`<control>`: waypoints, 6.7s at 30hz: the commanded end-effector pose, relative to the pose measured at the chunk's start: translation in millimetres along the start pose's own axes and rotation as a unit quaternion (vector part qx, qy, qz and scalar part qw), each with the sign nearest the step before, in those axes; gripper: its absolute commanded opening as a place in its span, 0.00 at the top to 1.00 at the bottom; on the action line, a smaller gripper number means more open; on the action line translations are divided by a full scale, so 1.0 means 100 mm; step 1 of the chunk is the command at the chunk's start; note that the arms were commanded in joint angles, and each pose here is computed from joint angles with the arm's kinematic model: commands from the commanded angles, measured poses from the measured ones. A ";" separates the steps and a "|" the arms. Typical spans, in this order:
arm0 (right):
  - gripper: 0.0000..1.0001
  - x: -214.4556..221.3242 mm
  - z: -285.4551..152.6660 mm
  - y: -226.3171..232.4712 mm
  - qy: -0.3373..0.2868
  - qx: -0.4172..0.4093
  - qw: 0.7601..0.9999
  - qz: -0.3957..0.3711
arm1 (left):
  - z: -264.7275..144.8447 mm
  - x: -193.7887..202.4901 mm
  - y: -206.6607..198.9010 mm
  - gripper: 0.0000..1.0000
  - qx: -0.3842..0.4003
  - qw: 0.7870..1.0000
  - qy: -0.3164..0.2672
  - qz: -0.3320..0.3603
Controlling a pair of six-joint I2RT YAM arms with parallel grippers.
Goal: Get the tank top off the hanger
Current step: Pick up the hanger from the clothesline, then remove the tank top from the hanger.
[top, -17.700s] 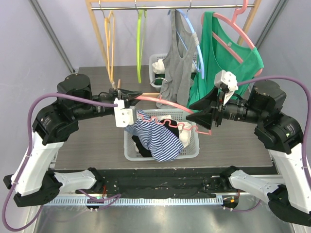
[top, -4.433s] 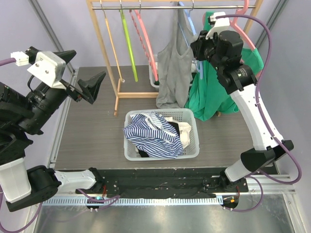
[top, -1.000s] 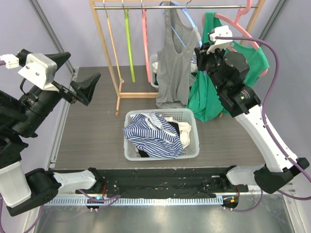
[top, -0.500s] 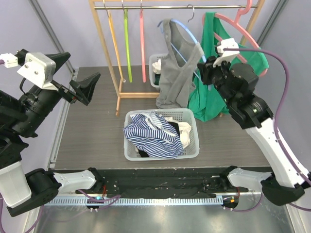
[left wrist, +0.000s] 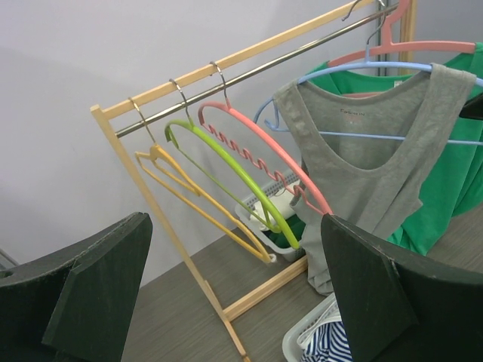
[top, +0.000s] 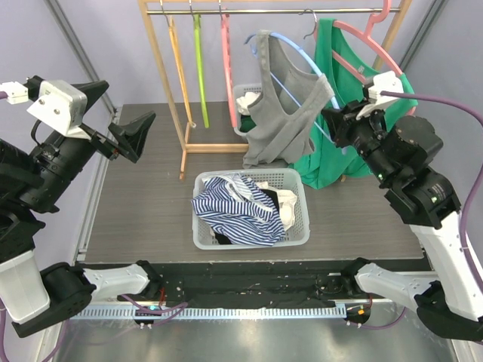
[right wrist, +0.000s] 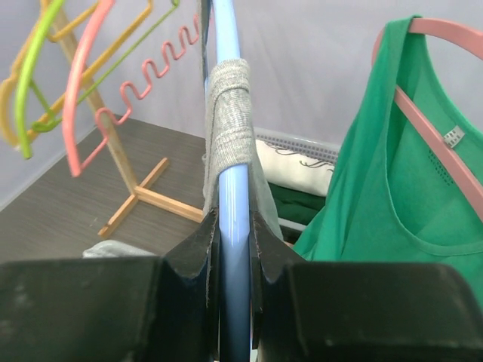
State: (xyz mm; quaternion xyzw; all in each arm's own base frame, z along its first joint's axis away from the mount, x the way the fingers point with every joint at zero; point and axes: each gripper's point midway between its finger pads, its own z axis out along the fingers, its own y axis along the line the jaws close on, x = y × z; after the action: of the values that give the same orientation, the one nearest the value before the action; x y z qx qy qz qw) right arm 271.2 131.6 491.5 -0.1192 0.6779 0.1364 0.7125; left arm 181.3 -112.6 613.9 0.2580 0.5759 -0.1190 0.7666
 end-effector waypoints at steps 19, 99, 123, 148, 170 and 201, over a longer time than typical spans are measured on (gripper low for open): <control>0.99 -1.95 -1.59 0.37 -0.260 -0.192 0.943 0.075 | -0.07 0.08 -0.04 0.00 0.015 1.000 0.003 -0.012; 0.99 -0.07 -1.10 1.11 0.049 -0.376 0.925 0.019 | -0.34 0.49 -1.11 0.00 0.303 0.953 0.012 -0.010; 0.99 -0.10 -1.07 0.92 -0.070 -0.358 0.913 -0.185 | 0.13 0.93 -1.40 0.10 0.395 0.915 0.080 0.032; 0.99 -0.22 -0.81 0.96 -0.100 -0.349 0.909 -0.203 | 0.13 1.04 -1.40 0.19 0.398 0.911 0.100 0.041; 0.99 -0.24 -0.96 1.03 -0.099 -0.377 0.902 -0.188 | 0.24 0.94 -1.35 0.45 0.380 0.920 0.078 0.048; 0.27 -0.15 -0.70 0.52 -0.077 -0.184 0.980 0.016 | 0.58 0.87 -0.73 0.91 0.197 0.970 0.039 0.140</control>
State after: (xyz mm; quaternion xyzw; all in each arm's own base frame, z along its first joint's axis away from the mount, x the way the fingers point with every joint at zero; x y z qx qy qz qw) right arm 198.2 147.9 483.8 -0.2699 0.6041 0.2064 0.7208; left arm 224.7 -197.8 486.6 0.5068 0.5759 -0.1178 0.6306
